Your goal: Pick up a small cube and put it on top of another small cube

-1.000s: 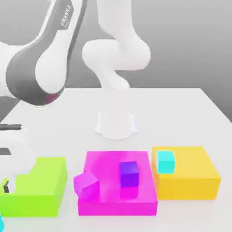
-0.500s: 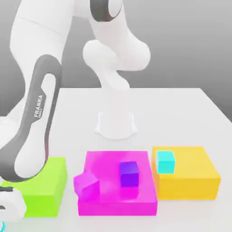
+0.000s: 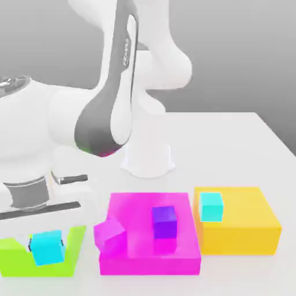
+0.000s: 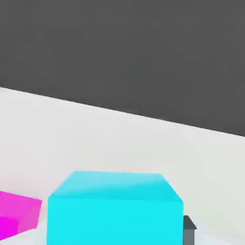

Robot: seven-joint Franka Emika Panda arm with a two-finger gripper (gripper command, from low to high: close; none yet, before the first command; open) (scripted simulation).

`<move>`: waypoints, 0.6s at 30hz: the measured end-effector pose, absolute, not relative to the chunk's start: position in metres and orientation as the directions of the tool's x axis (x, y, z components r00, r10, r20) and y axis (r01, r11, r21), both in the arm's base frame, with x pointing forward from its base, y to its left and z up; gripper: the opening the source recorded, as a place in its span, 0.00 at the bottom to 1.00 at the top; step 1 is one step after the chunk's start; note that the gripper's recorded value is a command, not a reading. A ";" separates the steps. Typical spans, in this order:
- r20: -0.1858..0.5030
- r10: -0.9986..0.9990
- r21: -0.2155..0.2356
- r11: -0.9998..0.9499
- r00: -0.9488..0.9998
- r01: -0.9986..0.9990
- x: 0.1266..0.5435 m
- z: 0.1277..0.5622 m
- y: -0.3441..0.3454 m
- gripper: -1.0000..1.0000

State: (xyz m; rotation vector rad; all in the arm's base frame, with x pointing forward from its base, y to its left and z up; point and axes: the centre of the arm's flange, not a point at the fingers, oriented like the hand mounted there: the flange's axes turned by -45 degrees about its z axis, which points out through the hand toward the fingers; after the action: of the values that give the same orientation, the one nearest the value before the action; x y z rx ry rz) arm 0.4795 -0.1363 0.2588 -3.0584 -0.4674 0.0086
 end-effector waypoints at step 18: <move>0.000 0.703 -0.003 -0.712 0.712 0.703 0.368 0.243 0.036 0.00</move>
State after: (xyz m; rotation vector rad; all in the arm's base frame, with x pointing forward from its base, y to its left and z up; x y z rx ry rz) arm 0.3682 0.0363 0.2430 -2.9039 -1.1922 0.0014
